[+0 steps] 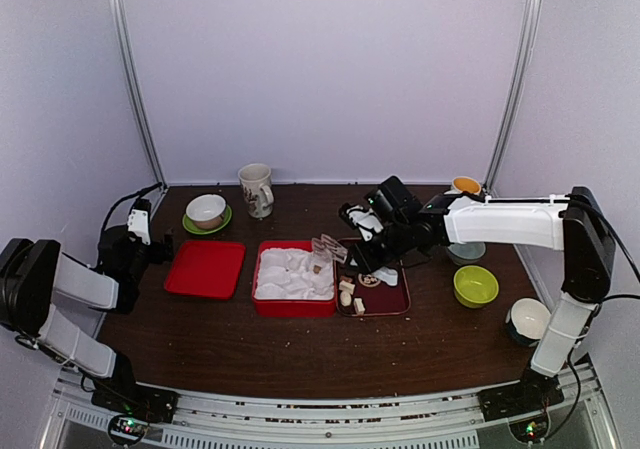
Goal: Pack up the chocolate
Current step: Place the fake chocolate in the empty pocket of the box, then pick up the fake chocolate from the plate.
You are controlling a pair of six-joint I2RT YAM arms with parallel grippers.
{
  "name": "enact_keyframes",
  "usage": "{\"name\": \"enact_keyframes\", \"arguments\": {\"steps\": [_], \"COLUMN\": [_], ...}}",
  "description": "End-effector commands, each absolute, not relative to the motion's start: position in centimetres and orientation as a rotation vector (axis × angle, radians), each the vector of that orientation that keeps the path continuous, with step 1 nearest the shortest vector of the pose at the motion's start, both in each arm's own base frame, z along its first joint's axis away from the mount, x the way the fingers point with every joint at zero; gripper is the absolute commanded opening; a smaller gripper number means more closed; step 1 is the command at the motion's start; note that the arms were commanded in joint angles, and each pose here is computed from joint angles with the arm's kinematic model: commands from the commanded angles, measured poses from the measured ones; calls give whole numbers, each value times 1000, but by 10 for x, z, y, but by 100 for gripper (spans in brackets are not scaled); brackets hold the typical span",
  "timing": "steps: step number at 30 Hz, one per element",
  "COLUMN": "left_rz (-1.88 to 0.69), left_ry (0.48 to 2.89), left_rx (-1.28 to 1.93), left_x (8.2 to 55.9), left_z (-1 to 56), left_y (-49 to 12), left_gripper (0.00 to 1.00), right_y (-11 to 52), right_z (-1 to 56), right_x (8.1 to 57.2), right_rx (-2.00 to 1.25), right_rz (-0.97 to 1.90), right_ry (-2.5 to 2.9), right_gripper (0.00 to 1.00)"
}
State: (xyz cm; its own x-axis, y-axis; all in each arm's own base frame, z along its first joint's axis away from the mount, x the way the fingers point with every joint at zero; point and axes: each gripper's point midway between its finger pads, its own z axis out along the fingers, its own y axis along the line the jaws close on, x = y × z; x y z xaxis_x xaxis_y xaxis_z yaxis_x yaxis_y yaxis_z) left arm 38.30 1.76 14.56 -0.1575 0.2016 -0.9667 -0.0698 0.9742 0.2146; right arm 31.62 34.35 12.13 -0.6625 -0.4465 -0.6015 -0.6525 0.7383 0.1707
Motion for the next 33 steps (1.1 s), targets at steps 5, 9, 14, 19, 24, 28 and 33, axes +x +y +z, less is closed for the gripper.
{"name": "enact_keyframes", "arguments": {"steps": [5, 9, 14, 19, 24, 28, 33], "left_rz": [249, 250, 249, 250, 250, 249, 249], "left_ry": [1639, 1638, 1640, 1640, 1640, 1639, 1639], "left_rx": [76, 76, 75, 76, 76, 75, 76], "left_x": [388, 388, 388, 388, 388, 388, 388], "left_z": [166, 166, 166, 166, 166, 166, 166], "left_y": [22, 22, 22, 22, 22, 22, 22], "left_gripper": [98, 98, 98, 98, 98, 98, 98], "right_y": [346, 336, 320, 307, 294, 283, 272], "right_z": [153, 163, 167, 161, 148, 132, 121], "right_x": [320, 317, 309, 301, 290, 282, 274], "right_rx": [-792, -761, -737, -711, -676, -651, -629], "right_rz": [540, 534, 505, 490, 491, 478, 465], "right_ry": [2282, 2234, 2212, 2227, 2255, 2289, 2312], "right_gripper": [37, 37, 36, 36, 36, 35, 35]}}
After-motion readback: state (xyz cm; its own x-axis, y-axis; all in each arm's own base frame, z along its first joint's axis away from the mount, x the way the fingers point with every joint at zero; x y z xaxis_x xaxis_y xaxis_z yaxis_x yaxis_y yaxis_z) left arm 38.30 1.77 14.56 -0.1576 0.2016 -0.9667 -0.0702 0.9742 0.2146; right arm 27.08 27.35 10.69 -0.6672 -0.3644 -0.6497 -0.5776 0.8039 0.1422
